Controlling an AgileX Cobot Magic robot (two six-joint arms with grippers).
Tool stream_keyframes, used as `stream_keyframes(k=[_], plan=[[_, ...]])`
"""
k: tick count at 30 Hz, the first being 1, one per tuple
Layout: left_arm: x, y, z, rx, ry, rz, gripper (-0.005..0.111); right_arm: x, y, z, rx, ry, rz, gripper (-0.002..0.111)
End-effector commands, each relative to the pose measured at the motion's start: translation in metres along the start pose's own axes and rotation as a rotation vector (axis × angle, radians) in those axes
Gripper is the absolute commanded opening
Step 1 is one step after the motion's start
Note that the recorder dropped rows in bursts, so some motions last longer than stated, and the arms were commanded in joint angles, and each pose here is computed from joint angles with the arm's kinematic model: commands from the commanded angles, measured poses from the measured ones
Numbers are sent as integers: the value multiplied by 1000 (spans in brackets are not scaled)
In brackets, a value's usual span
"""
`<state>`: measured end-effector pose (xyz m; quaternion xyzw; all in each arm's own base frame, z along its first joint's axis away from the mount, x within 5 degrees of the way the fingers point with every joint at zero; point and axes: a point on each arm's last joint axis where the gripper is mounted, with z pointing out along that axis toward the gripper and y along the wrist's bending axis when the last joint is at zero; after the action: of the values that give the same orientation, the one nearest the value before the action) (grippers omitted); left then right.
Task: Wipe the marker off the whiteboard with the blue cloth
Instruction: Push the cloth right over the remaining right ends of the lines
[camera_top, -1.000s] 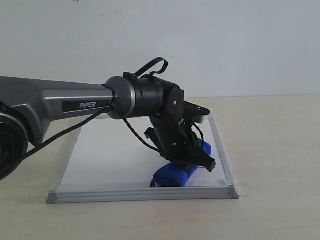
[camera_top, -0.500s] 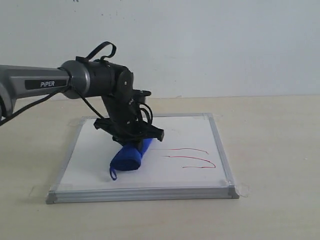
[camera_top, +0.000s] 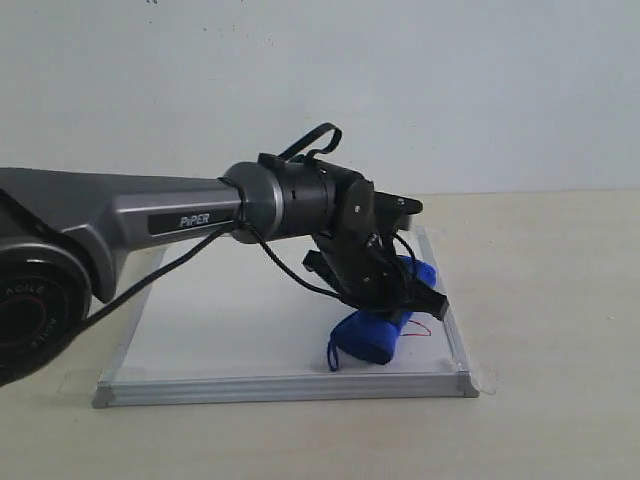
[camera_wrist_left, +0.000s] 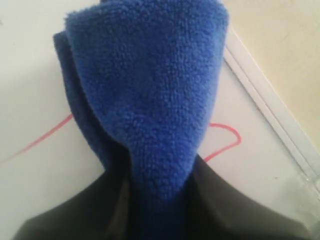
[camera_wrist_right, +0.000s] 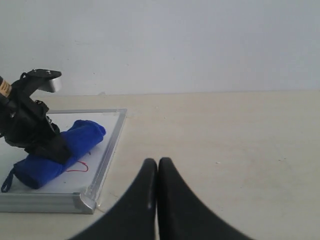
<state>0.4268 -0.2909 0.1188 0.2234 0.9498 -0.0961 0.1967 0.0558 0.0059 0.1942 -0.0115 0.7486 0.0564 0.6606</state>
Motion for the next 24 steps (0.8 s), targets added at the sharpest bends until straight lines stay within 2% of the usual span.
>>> stream_keyframes(k=[1, 3, 6, 11, 14, 16, 18, 21, 24], plan=[[13, -4, 9, -28, 139, 22, 4, -1, 0, 0, 2, -10, -4, 0], [11, 14, 1, -115, 170, 0, 4, -1, 0, 0, 2, -10, -4, 0], [7, 53, -12, -239, 179, -67, 4, -1, 0, 0, 2, -10, -4, 0], [12, 115, -27, -337, 249, -167, 4, -1, 0, 0, 2, -10, -4, 0], [14, 134, -33, -375, 264, -215, 4, -1, 0, 0, 2, -10, -4, 0], [13, 130, -32, -364, 249, -210, 4, -1, 0, 0, 2, -10, -4, 0], [8, 112, -28, -301, 209, -176, 4, -1, 0, 0, 2, -10, -4, 0], [1, 72, -20, -138, 144, -125, 4, -1, 0, 0, 2, -10, -4, 0], [-4, 29, -13, -20, 74, -46, 4, -1, 0, 0, 2, -10, -4, 0]])
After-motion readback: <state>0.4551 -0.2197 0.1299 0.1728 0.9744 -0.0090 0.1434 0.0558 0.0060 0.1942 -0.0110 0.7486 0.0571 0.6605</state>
